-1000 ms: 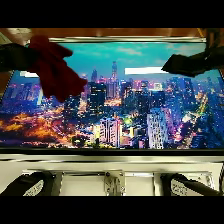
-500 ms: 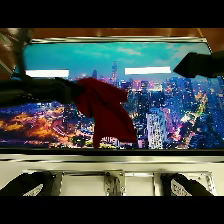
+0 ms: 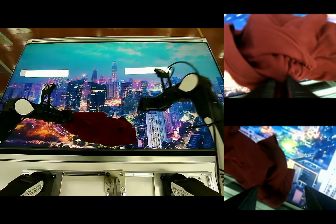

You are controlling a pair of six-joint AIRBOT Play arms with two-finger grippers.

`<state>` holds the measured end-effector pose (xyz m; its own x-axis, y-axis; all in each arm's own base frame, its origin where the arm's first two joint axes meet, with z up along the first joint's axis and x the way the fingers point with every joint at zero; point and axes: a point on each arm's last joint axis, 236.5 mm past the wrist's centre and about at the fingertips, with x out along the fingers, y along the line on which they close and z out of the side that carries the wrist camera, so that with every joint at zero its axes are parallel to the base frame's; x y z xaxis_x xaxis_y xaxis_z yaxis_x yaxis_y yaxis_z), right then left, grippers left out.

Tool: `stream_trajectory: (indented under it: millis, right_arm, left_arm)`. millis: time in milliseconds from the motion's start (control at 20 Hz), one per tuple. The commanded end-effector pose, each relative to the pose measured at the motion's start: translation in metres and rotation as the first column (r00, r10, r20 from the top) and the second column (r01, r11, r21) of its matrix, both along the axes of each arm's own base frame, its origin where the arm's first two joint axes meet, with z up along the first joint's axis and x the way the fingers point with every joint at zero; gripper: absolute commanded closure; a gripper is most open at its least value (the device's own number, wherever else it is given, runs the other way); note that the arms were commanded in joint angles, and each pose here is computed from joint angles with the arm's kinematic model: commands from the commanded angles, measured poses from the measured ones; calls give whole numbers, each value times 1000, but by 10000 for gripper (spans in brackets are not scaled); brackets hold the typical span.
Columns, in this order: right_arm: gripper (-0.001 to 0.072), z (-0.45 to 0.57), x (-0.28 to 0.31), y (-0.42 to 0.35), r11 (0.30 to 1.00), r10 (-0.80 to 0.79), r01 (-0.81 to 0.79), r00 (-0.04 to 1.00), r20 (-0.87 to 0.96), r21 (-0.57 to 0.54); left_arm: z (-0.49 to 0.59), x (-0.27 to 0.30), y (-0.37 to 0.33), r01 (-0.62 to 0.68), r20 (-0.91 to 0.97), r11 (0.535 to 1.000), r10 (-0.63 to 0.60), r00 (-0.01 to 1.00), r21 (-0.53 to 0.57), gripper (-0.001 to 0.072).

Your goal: Fold the shirts.

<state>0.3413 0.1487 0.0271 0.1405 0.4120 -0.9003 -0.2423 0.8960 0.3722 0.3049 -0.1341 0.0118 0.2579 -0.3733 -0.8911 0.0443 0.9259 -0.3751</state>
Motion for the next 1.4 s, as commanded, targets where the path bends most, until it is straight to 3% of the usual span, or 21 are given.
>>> stream_trajectory:
  millis: [0, 150, 300, 450, 550, 650, 800, 850, 950, 1000, 1100, 1350]
  right_arm:
    - [20, -40, 3, 6, 1000, -14, 14, 999, -36, -13]
    - [20, -37, -13, -32, 999, -9, 4, 992, -127, -43]
    - [20, -38, -56, -96, 991, -87, 47, 943, -322, -129]
    - [20, -46, -68, -109, 983, -180, 158, 919, -352, -91]
    - [20, -57, -75, -95, 980, -193, 194, 909, -369, -37]
    - [20, -64, -81, -73, 981, -167, 193, 904, -393, 29]
    - [20, -68, -77, -60, 985, -144, 167, 921, -362, 32]
    - [20, -69, -75, -57, 986, -143, 164, 924, -356, 30]
    - [20, -70, -78, -48, 986, -138, 164, 921, -364, 39]
    - [20, -73, -85, -38, 987, -117, 149, 917, -382, 57]
    - [20, -85, -106, -21, 991, -75, 114, 903, -422, 69]
    - [20, -110, -130, 24, 975, -70, 164, 867, -494, 150]
  left_arm:
    - [-1, 10, 24, -103, -17, 995, 102, 995, -11, -9]
    - [17, 9, 62, -105, -41, 994, 105, 994, 12, -4]
    - [9, -32, 96, -109, -207, 994, 108, 972, 7, 1]
    - [-30, -81, 83, -90, -344, 995, 67, 936, -49, 10]
    - [-56, -99, 50, -124, -366, 980, 59, 929, -156, 10]
    - [-68, -96, 19, -157, -331, 953, 65, 941, -259, 10]
    - [-74, -71, 9, -188, -238, 944, 124, 963, -270, 25]
    - [-75, -67, 7, -184, -221, 946, 126, 967, -266, 132]
    - [-78, -62, 4, -178, -201, 950, 128, 971, -256, 476]
    - [-78, -60, 5, -181, -192, 950, 134, 972, -253, 610]
    - [-78, -57, 7, -175, -175, 953, 133, 976, -249, 667]
    - [-78, -57, 7, -148, -158, 959, 112, 981, -243, 669]
